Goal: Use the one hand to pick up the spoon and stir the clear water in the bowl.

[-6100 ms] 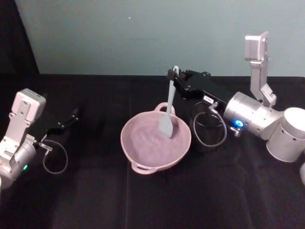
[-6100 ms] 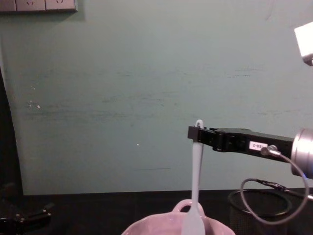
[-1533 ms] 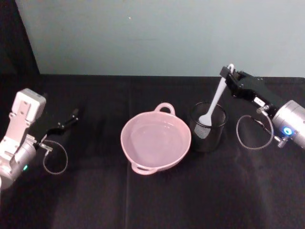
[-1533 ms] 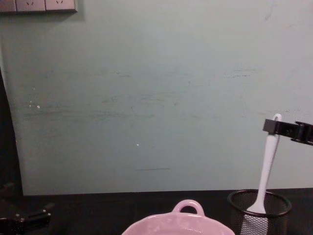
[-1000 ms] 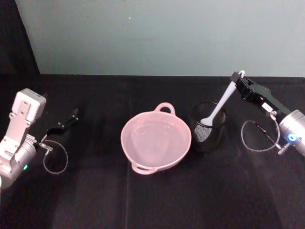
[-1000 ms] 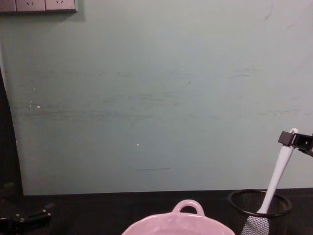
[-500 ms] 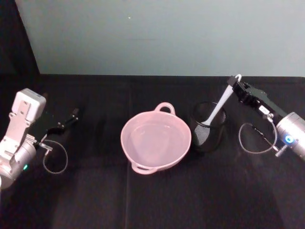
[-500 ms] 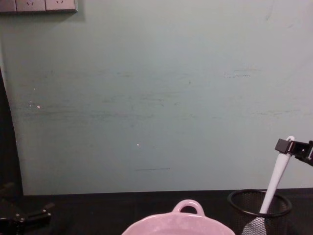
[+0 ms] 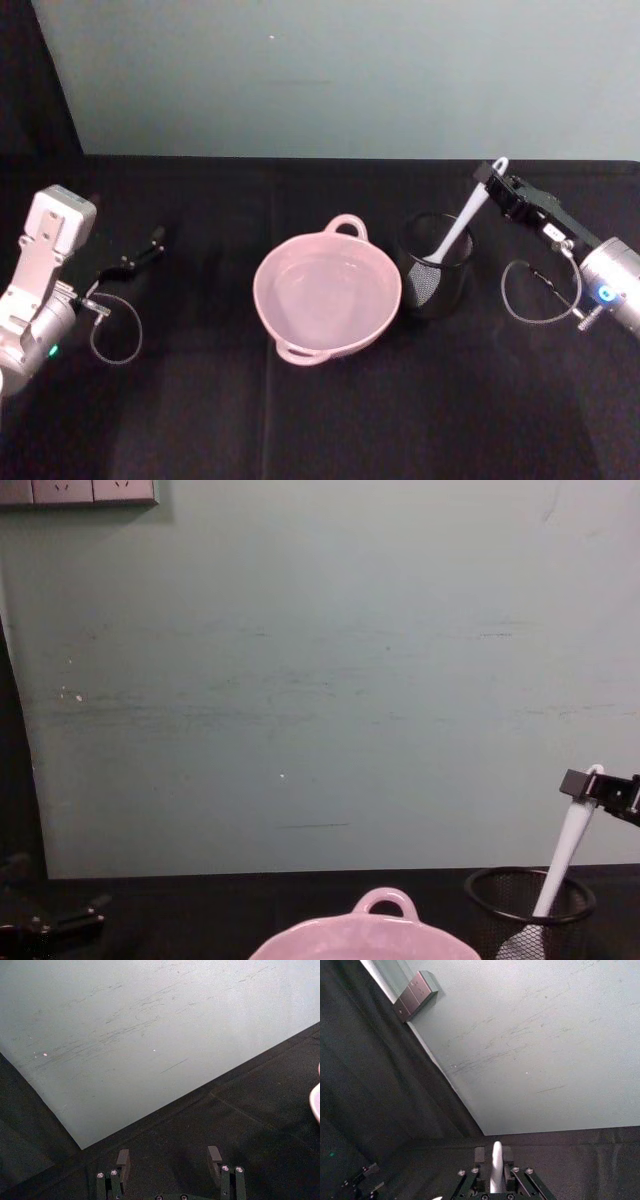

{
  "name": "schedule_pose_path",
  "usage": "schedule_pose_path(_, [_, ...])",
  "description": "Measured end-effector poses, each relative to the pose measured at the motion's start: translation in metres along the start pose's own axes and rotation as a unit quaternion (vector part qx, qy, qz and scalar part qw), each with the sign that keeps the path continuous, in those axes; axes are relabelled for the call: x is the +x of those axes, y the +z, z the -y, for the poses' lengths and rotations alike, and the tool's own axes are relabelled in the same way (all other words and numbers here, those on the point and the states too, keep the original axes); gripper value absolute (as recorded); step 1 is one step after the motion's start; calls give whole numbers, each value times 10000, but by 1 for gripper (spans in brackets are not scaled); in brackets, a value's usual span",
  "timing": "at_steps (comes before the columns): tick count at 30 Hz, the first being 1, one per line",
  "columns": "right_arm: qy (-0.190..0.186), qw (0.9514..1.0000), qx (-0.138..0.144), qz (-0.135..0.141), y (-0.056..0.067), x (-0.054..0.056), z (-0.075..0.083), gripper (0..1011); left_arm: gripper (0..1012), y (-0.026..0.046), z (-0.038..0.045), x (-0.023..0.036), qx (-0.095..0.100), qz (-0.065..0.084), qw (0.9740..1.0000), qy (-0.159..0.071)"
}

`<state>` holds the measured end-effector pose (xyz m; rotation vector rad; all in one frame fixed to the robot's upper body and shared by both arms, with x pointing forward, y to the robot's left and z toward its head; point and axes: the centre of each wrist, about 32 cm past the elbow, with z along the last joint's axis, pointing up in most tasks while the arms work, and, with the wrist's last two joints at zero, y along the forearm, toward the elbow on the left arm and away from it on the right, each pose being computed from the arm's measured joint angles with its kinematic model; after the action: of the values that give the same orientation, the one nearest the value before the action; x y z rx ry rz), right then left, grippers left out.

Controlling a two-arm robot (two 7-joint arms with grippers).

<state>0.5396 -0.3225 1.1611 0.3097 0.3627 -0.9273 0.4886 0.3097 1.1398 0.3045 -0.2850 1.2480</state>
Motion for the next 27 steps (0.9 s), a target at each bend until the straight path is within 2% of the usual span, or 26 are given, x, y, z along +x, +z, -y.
schedule_pose_path(9, [-132,9999,-39,68,41,-42,58,470,1011,0,0,0,0,0,10000,0])
schedule_pose_path(10, [-161,9998,-64,74,40,-50,78,530,1011,0,0,0,0,0,10000,0])
schedule_pose_path(12, [-190,9997,-88,82,39,-57,105,567,1011,0,0,0,0,0,10000,0])
schedule_pose_path(13, [-229,9996,-126,84,32,-61,138,627,1011,0,0,0,0,0,10000,0])
schedule_pose_path(14, [-249,9996,-141,85,28,-65,156,627,1011,0,0,0,0,0,10000,0])
schedule_pose_path(19, [-374,9990,-203,112,7,-101,272,788,1011,0,0,0,0,0,10000,0])
schedule_pose_path(23, [-477,9984,-222,223,18,-170,369,913,1011,0,0,0,0,0,10000,0])
schedule_pose_path(26, [-513,9979,-273,287,46,-244,447,972,1011,0,0,0,-1,0,10000,0])
schedule_pose_path(27, [-559,9973,-354,330,69,-298,508,983,1011,0,0,0,0,0,10000,0])
